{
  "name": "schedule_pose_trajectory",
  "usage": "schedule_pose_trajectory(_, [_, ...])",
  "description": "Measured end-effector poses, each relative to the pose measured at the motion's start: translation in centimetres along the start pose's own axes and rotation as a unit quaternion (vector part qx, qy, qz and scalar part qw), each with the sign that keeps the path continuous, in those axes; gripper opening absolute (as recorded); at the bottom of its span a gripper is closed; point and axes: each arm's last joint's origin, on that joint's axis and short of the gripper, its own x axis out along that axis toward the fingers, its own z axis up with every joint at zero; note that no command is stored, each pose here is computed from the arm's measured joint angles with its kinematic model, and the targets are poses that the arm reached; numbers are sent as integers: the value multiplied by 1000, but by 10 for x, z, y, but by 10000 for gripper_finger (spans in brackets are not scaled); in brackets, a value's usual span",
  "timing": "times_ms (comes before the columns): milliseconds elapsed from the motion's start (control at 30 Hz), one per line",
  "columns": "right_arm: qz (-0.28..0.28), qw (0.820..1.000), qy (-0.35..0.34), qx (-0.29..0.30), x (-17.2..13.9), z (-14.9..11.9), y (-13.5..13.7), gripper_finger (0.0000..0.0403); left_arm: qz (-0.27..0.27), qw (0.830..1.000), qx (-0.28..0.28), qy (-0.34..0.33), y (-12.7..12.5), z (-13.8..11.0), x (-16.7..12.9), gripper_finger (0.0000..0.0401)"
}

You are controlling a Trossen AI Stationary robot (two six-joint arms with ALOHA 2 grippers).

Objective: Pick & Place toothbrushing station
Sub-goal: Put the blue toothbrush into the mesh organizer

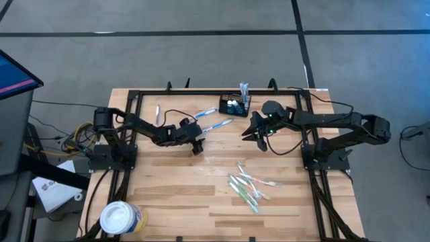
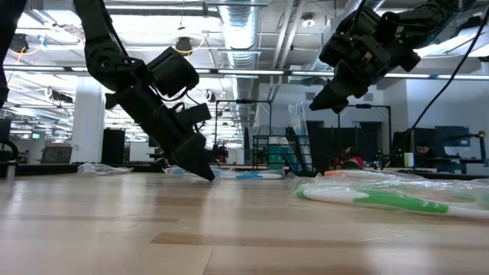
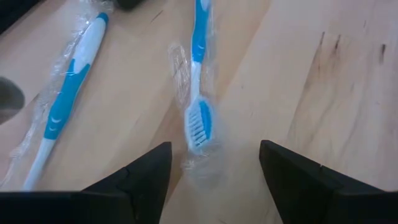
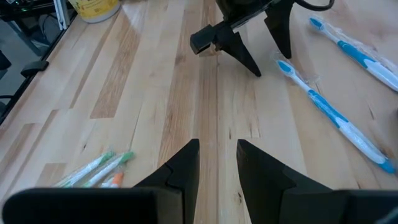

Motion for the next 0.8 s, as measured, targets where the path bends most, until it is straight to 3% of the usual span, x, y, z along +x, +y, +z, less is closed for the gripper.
schedule_pose_trajectory(433, [0,1000,3,2,0,-1,0,98,-7,1000,8,21,0,-3,-1,180])
schedule_pose_trajectory(800, [7,1000,5,-3,1,0,3,98,-8,999,13,34,0,-6,-2,88])
